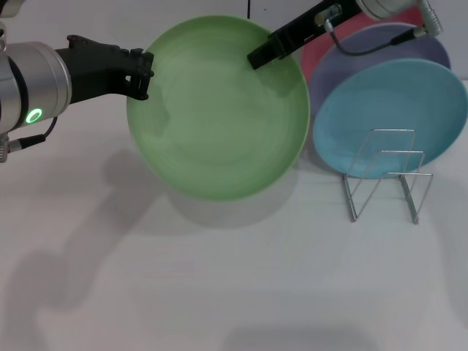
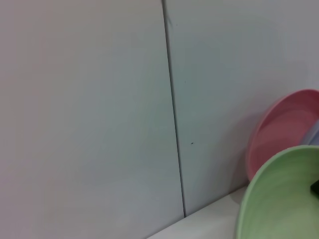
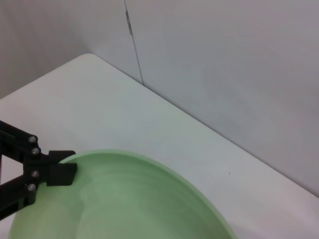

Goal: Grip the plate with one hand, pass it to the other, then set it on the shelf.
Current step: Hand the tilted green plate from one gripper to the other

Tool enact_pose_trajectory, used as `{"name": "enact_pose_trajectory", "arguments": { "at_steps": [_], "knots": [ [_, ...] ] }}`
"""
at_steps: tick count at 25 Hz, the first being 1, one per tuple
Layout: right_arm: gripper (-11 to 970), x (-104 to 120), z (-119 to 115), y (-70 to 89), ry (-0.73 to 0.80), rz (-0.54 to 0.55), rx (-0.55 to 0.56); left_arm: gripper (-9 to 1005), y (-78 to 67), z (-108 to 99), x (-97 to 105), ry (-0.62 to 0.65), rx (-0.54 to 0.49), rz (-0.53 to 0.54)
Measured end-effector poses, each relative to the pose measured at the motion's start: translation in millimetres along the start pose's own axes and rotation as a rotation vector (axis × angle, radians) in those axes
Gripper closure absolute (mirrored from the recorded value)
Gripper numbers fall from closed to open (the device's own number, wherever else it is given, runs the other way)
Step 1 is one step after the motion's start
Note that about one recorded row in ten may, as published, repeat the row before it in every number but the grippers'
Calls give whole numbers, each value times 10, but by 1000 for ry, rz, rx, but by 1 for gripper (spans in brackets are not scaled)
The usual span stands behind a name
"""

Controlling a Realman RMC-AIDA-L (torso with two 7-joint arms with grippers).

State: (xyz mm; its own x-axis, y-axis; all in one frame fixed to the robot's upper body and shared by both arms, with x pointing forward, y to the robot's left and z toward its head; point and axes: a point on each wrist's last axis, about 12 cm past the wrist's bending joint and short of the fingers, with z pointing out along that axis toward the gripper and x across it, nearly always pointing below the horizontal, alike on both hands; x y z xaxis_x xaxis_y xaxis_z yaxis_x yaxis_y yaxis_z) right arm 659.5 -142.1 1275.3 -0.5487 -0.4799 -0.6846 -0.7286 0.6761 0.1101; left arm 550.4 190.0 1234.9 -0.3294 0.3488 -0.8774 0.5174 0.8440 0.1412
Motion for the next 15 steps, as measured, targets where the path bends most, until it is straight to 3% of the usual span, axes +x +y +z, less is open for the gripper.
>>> {"name": "enact_pose_trajectory", "arguments": {
  "at_steps": [4,15],
  "knots": [
    [653,-5,5,20,-12,-42,3,961,-1,-4,-1,-3,7,-9],
    [772,12,165,193,-39,-178,52,928,-92,-111,-134,-121,109,-5]
  ]
}}
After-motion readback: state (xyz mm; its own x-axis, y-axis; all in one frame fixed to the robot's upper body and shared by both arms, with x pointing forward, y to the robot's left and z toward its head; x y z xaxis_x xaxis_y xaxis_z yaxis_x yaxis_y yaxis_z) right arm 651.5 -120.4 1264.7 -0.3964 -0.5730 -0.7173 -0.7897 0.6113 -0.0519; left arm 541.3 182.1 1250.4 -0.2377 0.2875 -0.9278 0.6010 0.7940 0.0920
